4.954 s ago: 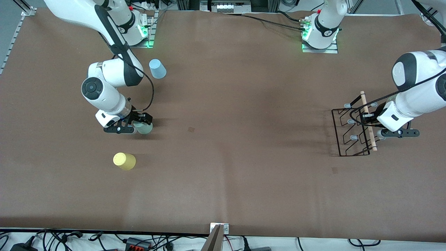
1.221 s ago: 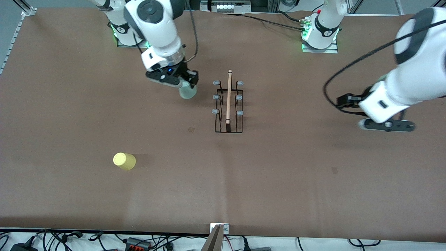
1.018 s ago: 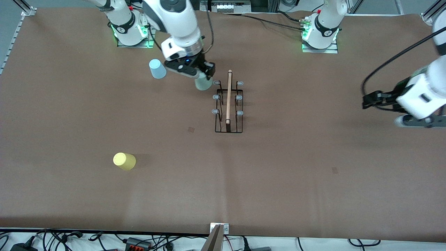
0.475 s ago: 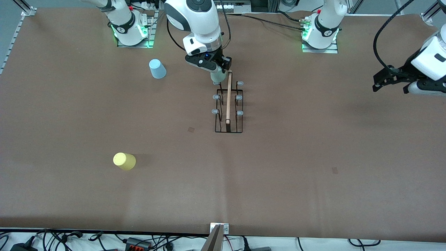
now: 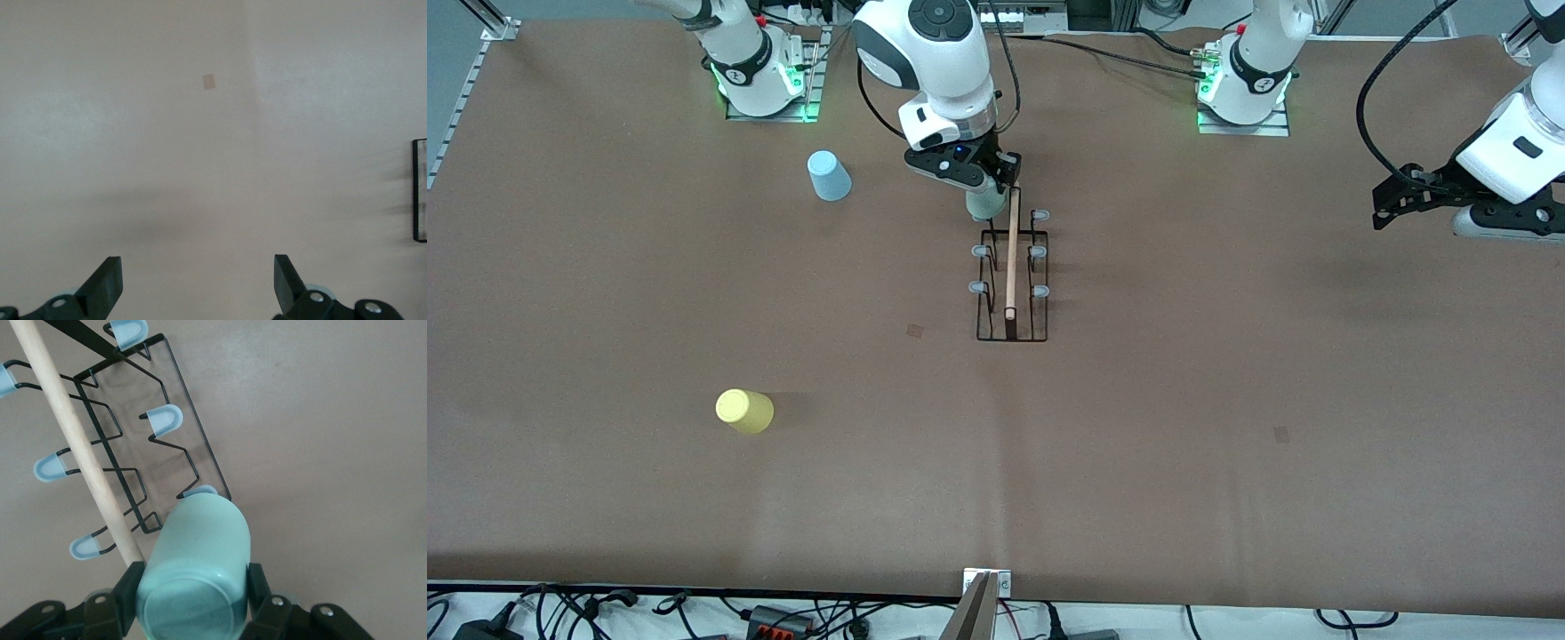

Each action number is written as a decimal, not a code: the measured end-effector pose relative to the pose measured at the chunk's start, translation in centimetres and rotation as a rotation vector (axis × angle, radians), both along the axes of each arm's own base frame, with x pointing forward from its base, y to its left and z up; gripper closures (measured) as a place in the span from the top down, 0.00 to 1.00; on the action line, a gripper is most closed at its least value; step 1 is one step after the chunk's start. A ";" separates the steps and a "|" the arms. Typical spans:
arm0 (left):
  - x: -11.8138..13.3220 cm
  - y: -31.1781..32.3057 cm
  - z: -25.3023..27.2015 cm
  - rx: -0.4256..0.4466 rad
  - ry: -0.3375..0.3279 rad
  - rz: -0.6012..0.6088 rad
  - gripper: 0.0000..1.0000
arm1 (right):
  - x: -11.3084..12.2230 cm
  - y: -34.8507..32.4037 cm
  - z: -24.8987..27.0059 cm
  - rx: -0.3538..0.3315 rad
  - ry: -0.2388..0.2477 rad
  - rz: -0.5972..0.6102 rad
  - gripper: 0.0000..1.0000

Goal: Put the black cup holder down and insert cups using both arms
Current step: 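Lower the teal cup onto a rack peg and open the right gripper, then move the right gripper from the rack to the yellow cup, then grasp the yellow cup with the right gripper and lift it, then carry the yellow cup to the rack and lower it onto a peg, then open the right gripper and draw it back from the yellow cup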

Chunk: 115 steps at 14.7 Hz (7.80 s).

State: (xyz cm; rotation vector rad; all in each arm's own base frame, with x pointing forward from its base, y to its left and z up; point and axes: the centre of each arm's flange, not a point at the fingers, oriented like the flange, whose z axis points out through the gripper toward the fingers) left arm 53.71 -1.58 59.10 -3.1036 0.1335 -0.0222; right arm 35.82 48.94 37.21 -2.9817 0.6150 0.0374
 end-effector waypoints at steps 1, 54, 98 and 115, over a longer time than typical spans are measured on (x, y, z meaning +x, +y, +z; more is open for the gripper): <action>0.1 0.0 0.1 0.000 -0.001 0.000 1.00 | 0.0 0.0 -0.1 0.000 0.001 0.000 0.67; -0.2 0.1 -0.2 0.003 0.054 -0.003 1.00 | 30.8 -43.4 -9.4 -0.135 -0.229 0.792 1.00; -0.2 0.1 -0.4 0.003 0.063 -0.001 1.00 | 14.5 -2.9 0.8 -0.019 -0.198 0.114 0.66; -0.2 0.2 -0.4 0.003 0.065 -0.001 1.00 | 19.6 -9.2 5.2 -0.013 -0.225 0.103 1.00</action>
